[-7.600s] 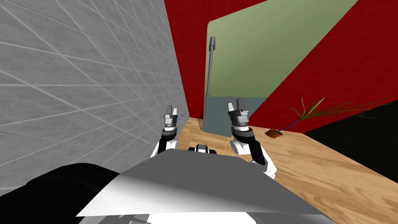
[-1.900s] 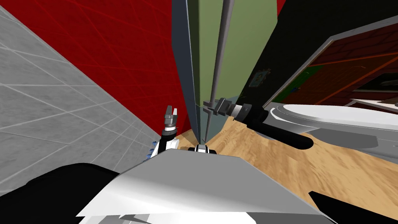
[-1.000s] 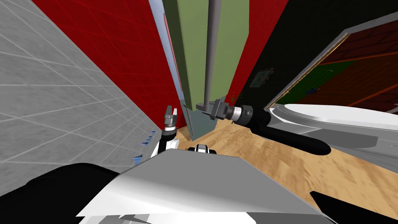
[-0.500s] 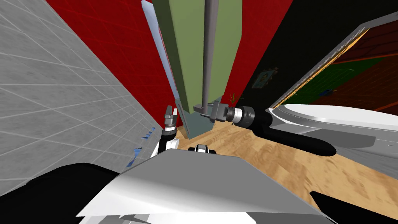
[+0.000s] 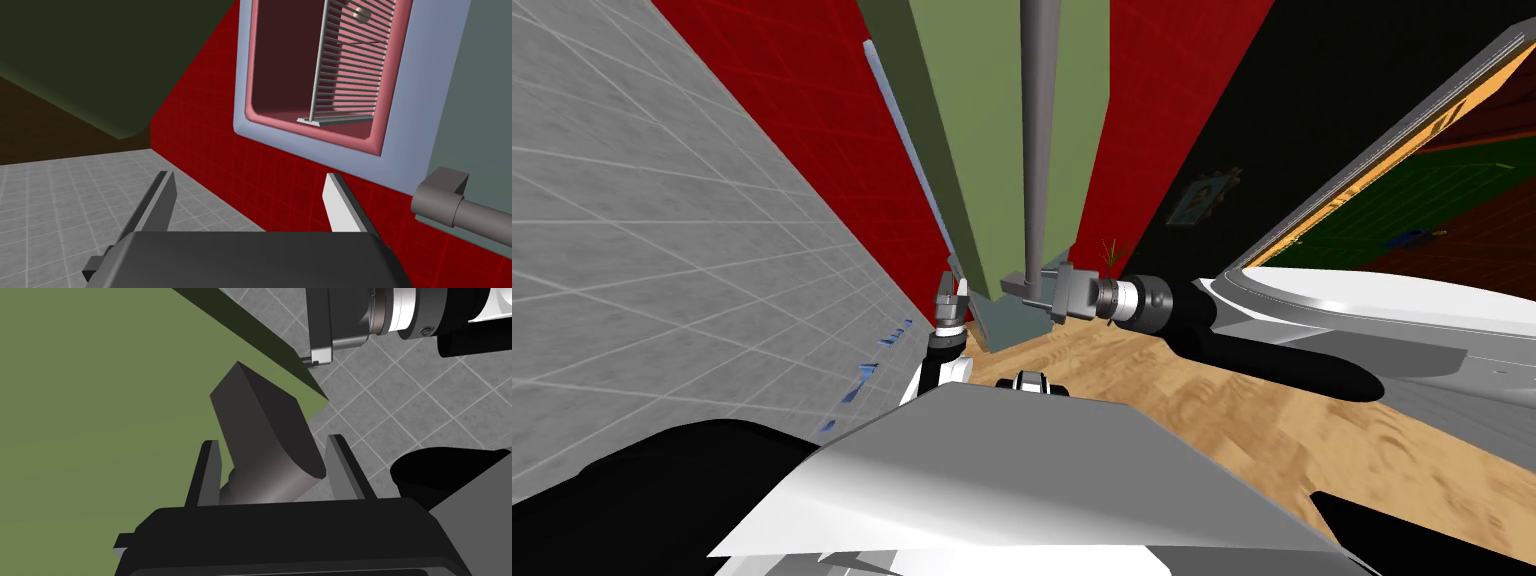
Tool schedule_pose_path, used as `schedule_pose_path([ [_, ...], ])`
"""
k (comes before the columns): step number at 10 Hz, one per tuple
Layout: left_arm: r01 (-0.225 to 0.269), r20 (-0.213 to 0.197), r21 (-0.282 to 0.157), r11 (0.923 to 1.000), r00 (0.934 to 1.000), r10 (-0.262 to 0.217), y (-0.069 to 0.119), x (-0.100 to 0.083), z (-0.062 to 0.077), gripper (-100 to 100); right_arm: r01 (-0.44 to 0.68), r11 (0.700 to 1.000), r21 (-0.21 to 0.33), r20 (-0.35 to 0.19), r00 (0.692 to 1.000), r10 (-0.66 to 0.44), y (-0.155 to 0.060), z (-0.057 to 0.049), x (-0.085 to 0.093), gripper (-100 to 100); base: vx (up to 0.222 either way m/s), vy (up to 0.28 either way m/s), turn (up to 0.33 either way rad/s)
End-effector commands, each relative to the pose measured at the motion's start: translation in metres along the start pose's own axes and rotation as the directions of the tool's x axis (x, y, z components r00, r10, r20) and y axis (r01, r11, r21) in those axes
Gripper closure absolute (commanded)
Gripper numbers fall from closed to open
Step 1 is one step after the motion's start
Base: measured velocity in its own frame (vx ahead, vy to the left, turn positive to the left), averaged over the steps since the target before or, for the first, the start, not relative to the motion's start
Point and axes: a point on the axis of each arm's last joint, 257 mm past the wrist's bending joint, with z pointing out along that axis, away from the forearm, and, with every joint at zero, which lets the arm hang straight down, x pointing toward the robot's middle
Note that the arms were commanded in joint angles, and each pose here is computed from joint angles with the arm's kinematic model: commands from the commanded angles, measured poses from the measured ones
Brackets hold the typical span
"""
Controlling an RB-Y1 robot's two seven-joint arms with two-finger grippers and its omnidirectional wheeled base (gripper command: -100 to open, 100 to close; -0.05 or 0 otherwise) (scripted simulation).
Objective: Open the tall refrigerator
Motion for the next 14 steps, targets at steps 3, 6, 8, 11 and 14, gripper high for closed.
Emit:
schedule_pose_path([
  [3,0.000,0.000,0.000,1.0000,1.0000,0.000,0.000,0.000,0.000,0,0.020,0.998,-0.054,0.066,0.998,-0.016,0.013,0.003,-0.019,100,-0.011,-0.286,0.123],
  [6,0.000,0.000,0.000,1.0000,1.0000,0.000,0.000,0.000,0.000,0,0.011,0.996,-0.089,0.088,0.996,-0.003,0.023,0.003,-0.023,100,0.013,-0.199,0.106],
  [8,0.000,0.000,0.000,1.0000,1.0000,0.000,0.000,0.000,0.000,0,0.015,0.994,-0.105,0.105,0.994,-0.003,0.027,0.003,-0.027,100,0.018,-0.257,0.118],
  [11,0.000,0.000,0.000,1.0000,1.0000,0.000,0.000,0.000,0.000,0,0.028,0.988,-0.154,0.156,0.988,-0.003,0.040,0.003,-0.041,100,0.057,-0.278,0.142],
  [14,0.000,0.000,0.000,1.0000,1.0000,0.000,0.000,0.000,0.000,0,0.038,0.982,-0.186,0.190,0.982,-0.002,0.048,0.002,-0.050,100,0.015,-0.245,0.097],
])
